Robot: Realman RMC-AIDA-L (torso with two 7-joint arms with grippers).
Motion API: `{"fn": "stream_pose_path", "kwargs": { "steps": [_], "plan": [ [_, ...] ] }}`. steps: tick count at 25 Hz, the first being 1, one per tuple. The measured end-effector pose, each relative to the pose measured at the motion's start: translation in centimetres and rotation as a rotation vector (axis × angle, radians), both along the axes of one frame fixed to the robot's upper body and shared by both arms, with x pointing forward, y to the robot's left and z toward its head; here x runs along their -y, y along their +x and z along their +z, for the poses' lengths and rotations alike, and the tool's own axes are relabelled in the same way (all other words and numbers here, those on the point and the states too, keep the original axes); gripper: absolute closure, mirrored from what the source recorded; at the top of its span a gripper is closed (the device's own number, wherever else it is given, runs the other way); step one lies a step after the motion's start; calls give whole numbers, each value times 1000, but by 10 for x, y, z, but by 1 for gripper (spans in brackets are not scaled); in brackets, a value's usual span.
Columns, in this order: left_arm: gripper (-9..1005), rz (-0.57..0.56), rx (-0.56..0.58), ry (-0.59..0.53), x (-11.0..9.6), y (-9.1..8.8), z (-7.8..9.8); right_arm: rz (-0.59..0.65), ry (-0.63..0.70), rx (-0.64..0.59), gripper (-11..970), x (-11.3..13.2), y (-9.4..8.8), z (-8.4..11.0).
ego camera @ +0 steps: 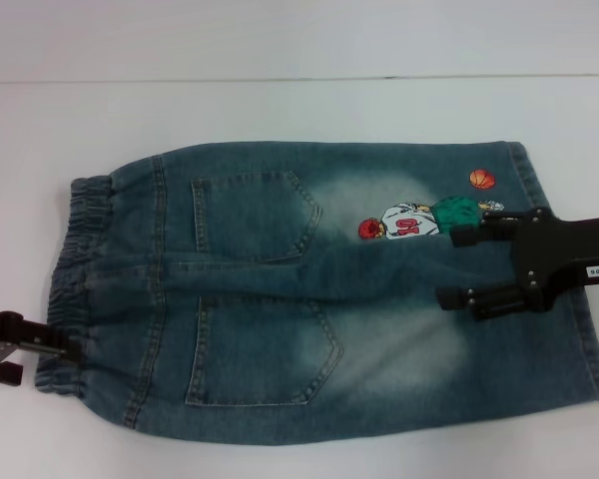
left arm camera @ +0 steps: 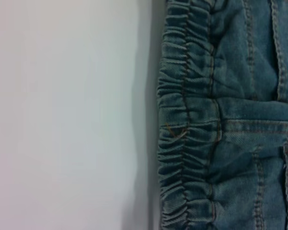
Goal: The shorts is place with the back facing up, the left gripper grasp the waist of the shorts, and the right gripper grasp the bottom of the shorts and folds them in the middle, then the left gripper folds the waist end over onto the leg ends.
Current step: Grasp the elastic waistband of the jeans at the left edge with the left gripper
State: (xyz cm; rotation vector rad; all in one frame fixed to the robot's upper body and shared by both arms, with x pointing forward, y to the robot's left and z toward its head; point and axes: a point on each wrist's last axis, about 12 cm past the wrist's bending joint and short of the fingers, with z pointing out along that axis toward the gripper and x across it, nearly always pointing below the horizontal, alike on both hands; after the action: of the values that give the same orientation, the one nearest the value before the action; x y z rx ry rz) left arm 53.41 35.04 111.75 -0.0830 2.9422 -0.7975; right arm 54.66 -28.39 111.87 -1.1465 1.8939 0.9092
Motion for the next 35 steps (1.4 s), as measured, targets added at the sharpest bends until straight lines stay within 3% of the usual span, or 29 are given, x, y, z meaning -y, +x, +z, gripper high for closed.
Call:
{"fn": "stream_pose_path", "kwargs": {
  "steps": [35],
  "plan": [
    [177,-17,-18,21,8,6,-7,-3,-3,12,5,-3,5,3]
  ]
}}
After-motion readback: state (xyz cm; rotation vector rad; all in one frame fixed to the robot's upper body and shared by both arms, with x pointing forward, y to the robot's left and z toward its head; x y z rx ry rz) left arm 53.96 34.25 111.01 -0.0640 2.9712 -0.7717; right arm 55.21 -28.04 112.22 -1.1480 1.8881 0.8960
